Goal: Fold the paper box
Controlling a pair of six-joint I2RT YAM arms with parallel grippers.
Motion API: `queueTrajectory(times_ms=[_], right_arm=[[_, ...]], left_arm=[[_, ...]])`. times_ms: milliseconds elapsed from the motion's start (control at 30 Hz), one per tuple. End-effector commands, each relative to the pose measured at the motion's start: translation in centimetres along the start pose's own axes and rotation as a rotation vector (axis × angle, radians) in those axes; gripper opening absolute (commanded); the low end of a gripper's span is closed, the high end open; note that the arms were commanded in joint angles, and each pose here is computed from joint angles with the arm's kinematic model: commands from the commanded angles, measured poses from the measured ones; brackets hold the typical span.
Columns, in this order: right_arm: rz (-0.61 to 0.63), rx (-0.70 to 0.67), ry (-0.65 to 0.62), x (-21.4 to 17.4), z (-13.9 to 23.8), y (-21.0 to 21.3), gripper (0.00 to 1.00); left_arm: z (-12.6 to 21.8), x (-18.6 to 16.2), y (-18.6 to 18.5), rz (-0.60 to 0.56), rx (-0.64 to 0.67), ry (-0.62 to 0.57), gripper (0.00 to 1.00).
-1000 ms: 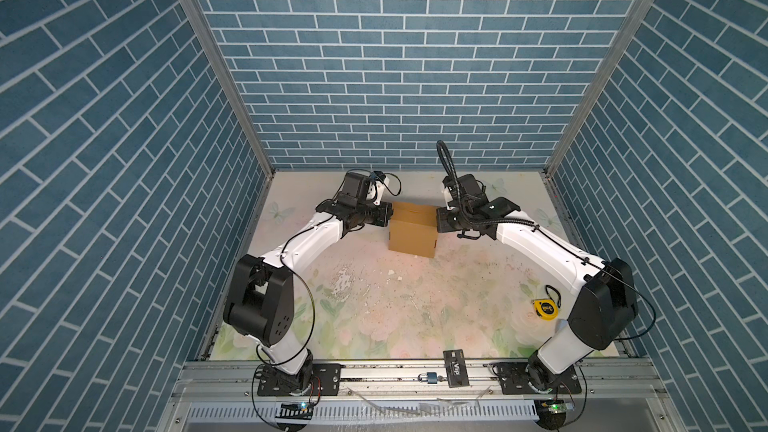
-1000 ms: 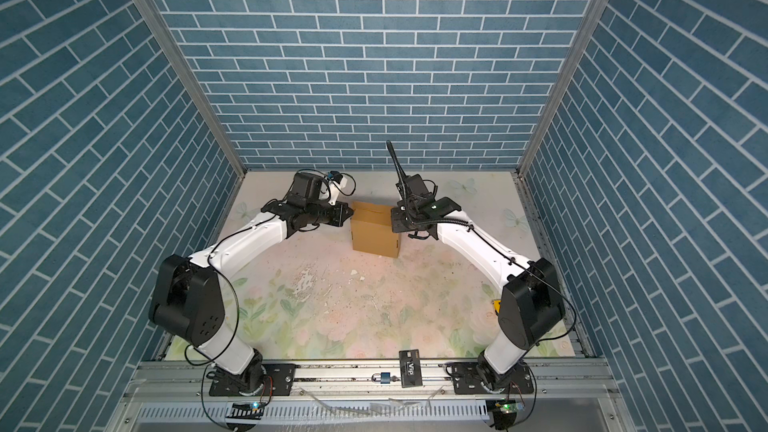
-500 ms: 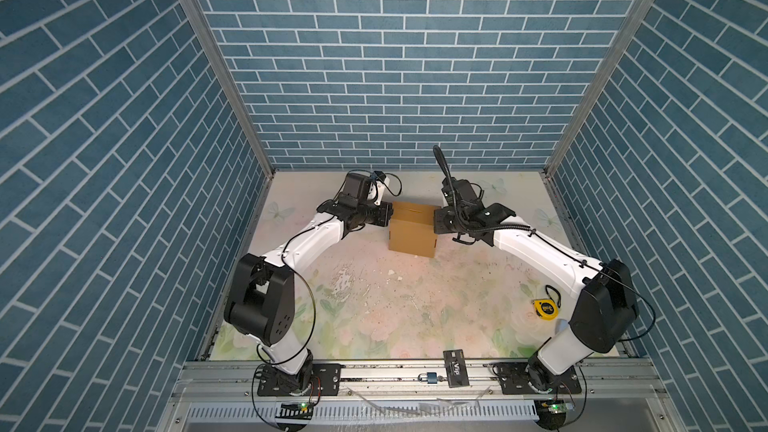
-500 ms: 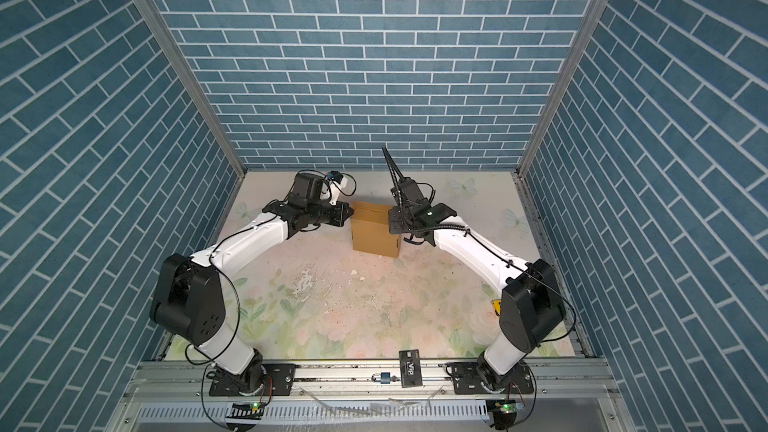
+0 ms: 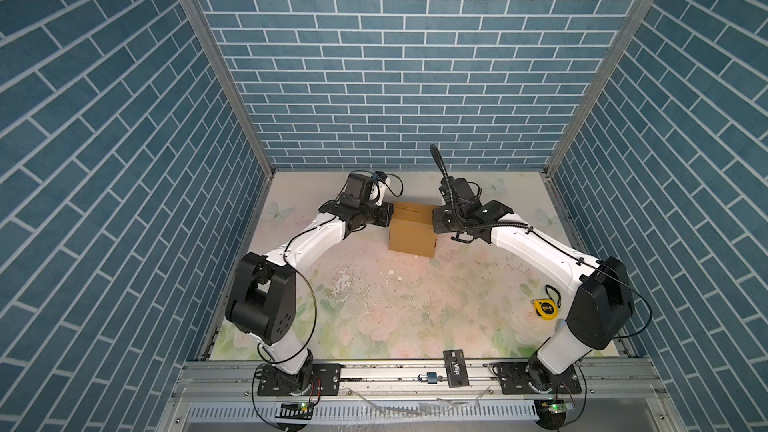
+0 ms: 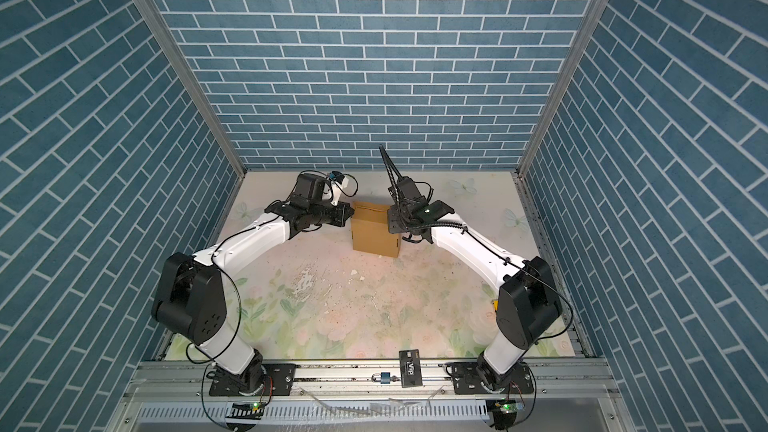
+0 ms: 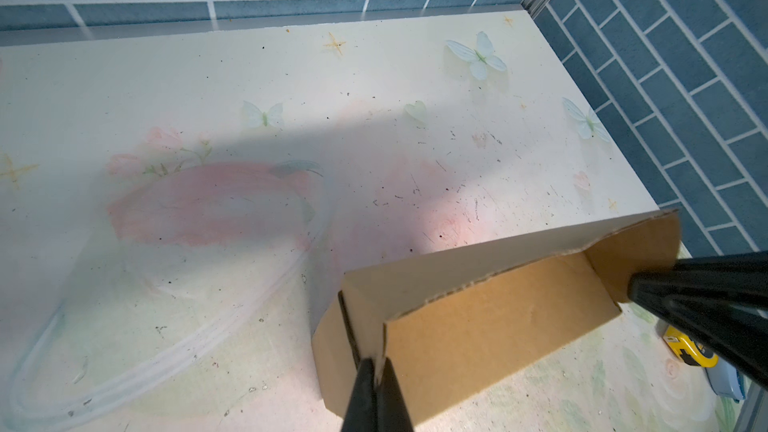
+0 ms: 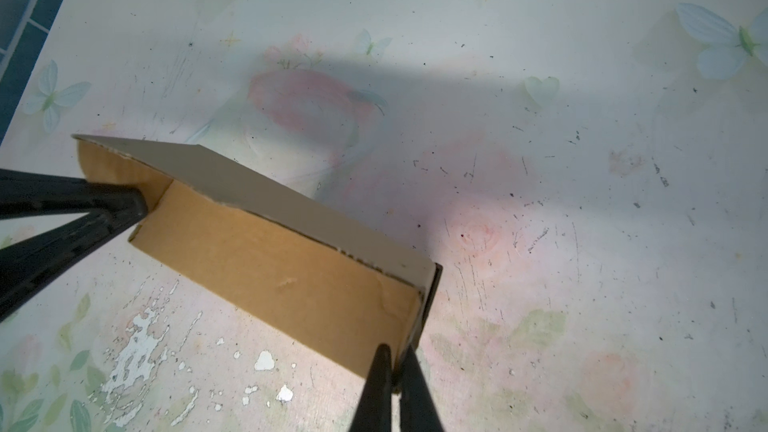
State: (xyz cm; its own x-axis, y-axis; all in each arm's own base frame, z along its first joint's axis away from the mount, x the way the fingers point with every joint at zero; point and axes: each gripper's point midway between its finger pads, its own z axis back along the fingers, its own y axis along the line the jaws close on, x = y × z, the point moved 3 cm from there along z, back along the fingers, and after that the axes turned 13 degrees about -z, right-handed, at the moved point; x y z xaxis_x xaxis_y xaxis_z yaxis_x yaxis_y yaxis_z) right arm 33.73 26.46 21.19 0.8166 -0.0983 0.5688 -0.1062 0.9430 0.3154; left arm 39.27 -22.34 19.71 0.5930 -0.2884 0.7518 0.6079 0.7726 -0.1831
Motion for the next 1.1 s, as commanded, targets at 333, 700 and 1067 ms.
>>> queueTrajectory(times_ms=[333, 700, 1067], right_arm=[[-0.013, -0.046, 0.108, -2.6, -0.9, -0.6, 0.00], [-0.042, -0.060, 0.089, -4.1, -1.2, -2.0, 0.00], [0.006, 0.037, 0.050, -1.9, 1.5, 0.2, 0.21]], left_arm=[[-2.2, -5.0, -2.3, 0.020, -0.079, 0.185, 0.01], [-2.6, -5.2, -1.7, -0.016, -0.036, 0.204, 0.01], [-2.2, -4.9, -1.8, -0.040, -0.037, 0.199, 0.01]])
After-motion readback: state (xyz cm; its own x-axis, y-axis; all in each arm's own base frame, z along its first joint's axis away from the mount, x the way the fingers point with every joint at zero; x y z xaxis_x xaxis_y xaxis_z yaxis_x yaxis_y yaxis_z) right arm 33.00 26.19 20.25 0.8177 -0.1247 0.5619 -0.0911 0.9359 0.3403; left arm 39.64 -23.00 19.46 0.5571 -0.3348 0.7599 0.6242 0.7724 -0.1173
